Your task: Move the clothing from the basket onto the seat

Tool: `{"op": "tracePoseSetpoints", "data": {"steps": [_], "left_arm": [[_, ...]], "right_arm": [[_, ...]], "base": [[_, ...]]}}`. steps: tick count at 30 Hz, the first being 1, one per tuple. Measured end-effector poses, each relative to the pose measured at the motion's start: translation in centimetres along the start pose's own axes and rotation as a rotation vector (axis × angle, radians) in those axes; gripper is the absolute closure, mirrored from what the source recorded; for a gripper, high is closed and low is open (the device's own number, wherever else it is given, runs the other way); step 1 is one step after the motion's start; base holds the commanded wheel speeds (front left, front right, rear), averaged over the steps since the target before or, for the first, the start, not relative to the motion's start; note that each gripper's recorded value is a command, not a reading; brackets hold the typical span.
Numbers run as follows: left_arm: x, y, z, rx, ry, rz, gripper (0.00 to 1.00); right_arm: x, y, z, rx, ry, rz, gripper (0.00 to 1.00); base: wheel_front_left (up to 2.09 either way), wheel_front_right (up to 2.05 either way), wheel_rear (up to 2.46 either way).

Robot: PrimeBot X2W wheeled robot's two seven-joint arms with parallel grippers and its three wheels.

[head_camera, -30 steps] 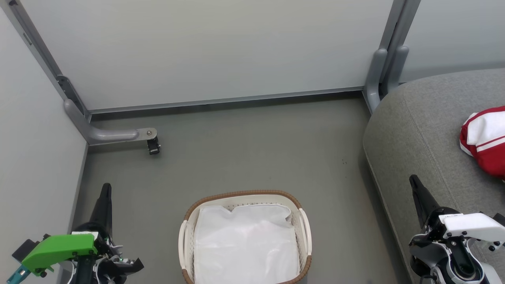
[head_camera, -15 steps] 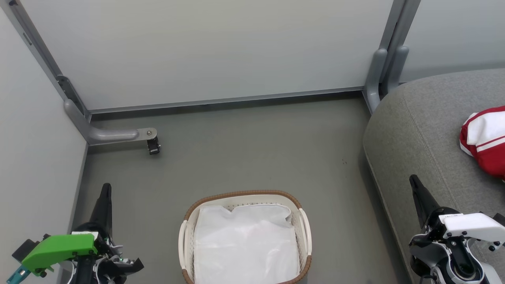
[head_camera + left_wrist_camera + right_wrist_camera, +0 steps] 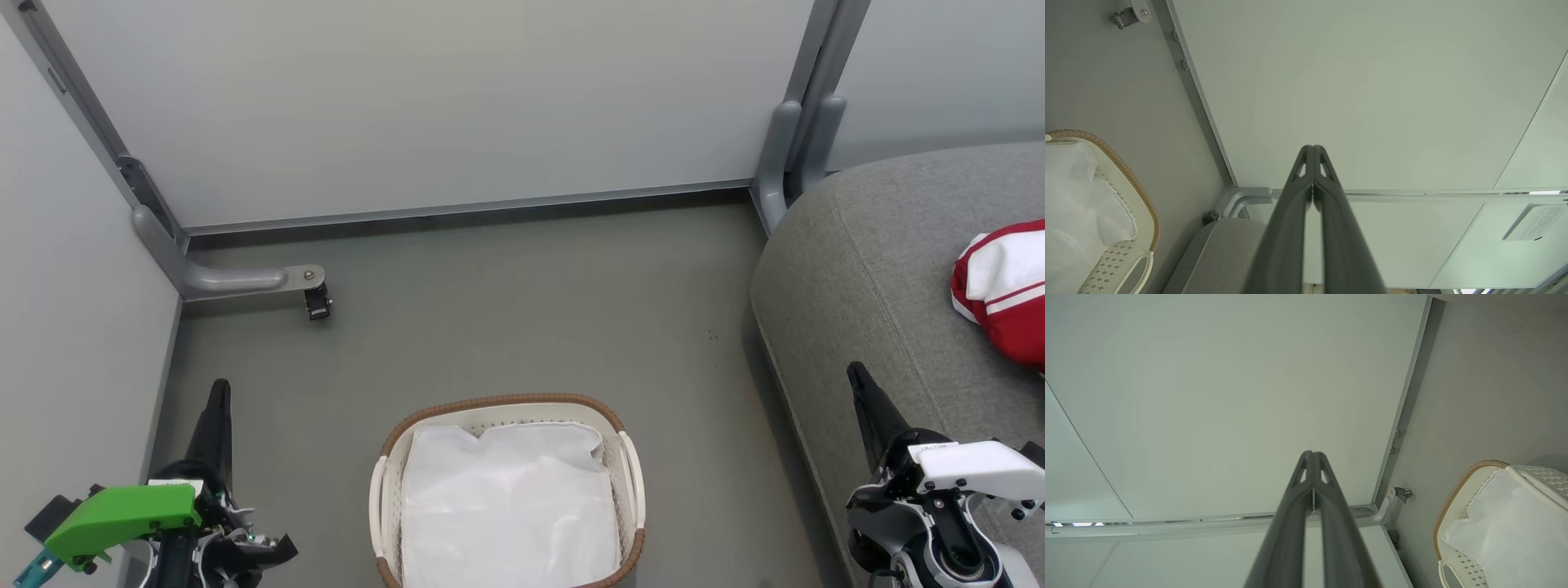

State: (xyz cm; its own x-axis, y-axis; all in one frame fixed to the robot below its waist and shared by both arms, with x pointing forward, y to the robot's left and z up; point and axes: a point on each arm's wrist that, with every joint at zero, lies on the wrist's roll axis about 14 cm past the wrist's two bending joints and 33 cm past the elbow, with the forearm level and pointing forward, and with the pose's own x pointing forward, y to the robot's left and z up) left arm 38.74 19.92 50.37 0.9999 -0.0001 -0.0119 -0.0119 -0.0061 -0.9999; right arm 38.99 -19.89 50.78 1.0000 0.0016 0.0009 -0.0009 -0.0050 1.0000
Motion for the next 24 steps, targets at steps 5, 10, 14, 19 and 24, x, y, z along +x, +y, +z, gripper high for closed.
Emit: {"op": "tracePoseSetpoints", "data": {"steps": [5, 10, 14, 19, 24], "left_arm": [[0.0, 0.0, 0.0, 0.0, 0.0, 0.0, 1.0], [0.0, 0.0, 0.0, 0.0, 0.0, 0.0, 1.0], [0.0, -0.01, 0.0, 0.0, 0.0, 0.0, 1.0], [0.0, -0.01, 0.0, 0.0, 0.0, 0.0, 1.0], [0.0, -0.01, 0.0, 0.0, 0.0, 0.0, 1.0]], "right_arm": [[0.0, 0.0, 0.0, 0.0, 0.0, 0.0, 1.0], [0.0, 0.0, -0.01, 0.0, 0.0, 0.0, 1.0], [0.0, 0.0, -0.01, 0.0, 0.0, 0.0, 1.0], [0.0, 0.0, -0.01, 0.0, 0.0, 0.0, 1.0], [0.0, 0.0, -0.01, 0.0, 0.0, 0.0, 1.0]], "base": [[0.0, 0.0, 0.0], [0.0, 0.0, 0.0], [0.0, 0.0, 0.0], [0.0, 0.0, 0.0], [0.0, 0.0, 0.0]]}}
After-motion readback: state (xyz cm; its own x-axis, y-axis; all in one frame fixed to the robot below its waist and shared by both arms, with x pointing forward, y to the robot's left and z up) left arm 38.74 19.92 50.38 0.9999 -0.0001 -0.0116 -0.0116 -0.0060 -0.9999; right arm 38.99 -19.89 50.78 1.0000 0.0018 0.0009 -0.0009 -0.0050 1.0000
